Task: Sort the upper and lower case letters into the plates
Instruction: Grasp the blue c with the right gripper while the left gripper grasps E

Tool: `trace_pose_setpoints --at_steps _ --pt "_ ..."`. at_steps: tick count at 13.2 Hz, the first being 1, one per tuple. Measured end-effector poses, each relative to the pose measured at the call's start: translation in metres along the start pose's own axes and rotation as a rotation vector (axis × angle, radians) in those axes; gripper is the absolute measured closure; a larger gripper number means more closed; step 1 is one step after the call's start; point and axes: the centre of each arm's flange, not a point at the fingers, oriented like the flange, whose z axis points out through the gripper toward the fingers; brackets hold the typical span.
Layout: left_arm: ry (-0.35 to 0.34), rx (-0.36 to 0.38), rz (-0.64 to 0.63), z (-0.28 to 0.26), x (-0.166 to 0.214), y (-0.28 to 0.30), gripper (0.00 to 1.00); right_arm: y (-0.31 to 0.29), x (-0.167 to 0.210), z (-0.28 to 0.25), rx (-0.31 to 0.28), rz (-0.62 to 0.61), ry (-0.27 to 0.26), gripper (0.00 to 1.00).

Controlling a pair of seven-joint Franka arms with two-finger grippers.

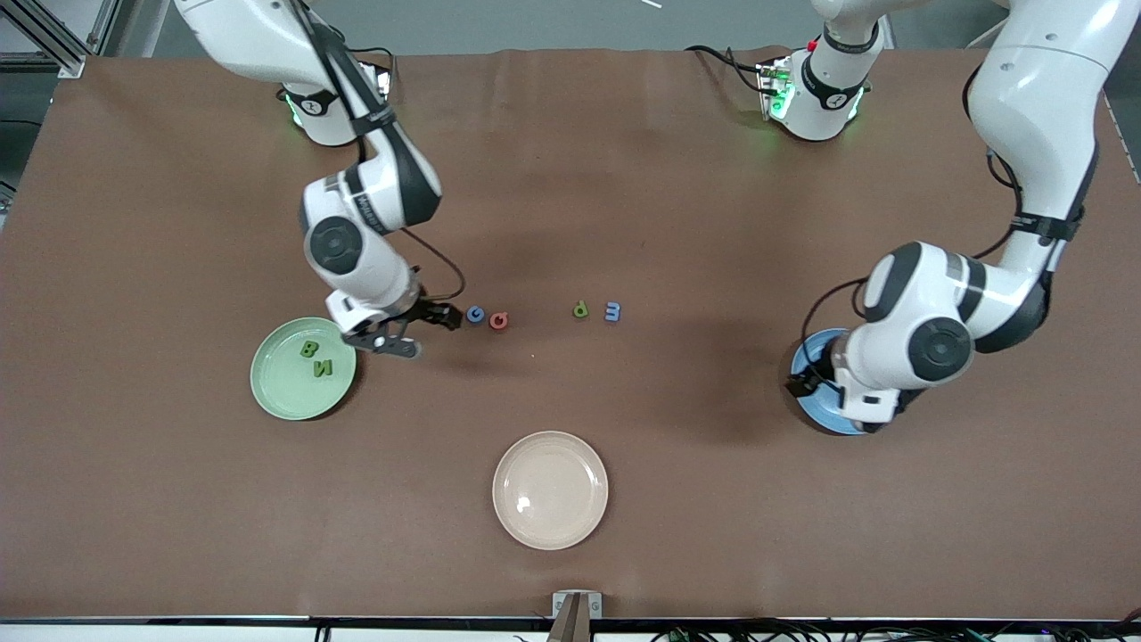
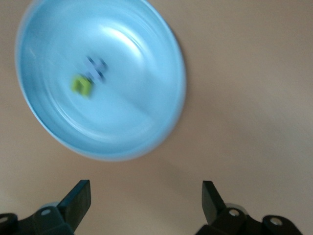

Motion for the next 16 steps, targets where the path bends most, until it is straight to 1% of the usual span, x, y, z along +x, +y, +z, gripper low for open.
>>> trace_pose_setpoints --at_steps 2,4,5,6,7,8,9,11,12,15,16 --pt "-0.005 -0.006 0.05 -0.004 -0.044 0.029 0.0 -0.022 -0.015 0.015 0.012 -0.014 0.028 0.0" --pt "0.006 0.012 0.137 0.006 -0.092 0.057 0.01 -0.038 -0.023 0.038 0.018 -0.024 0.049 0.04" --pt "0.032 0.023 0.188 0.012 -0.118 0.071 0.02 -0.047 -0.029 0.051 0.016 -0.029 0.053 0.07" --pt "0.058 0.025 0.237 0.021 -0.144 0.083 0.02 -0.053 -0.033 0.061 0.014 -0.025 0.055 0.08" --pt "0.076 0.01 0.283 0.032 -0.166 0.091 0.04 -0.056 -0.033 0.067 0.013 -0.007 0.057 0.08" --pt "0.091 -0.015 0.324 0.044 -0.184 0.098 0.04 -0.056 -0.03 0.07 0.011 0.013 0.058 0.07" --pt "0.107 -0.031 0.365 0.055 -0.199 0.101 0.07 -0.053 -0.025 0.069 0.008 0.028 0.06 0.08" --pt "0.14 -0.031 0.451 0.074 -0.226 0.109 0.07 -0.039 -0.015 0.071 -0.006 0.061 0.055 0.08" --pt "0.153 -0.037 0.489 0.08 -0.24 0.114 0.11 -0.031 -0.013 0.074 -0.013 0.073 0.051 0.08" --pt "0.177 -0.073 0.581 0.097 -0.274 0.129 0.14 -0.019 -0.016 0.084 -0.033 0.081 0.035 0.08" --pt "0.187 -0.075 0.607 0.1 -0.282 0.131 0.19 -0.018 -0.018 0.086 -0.037 0.08 0.032 0.09"
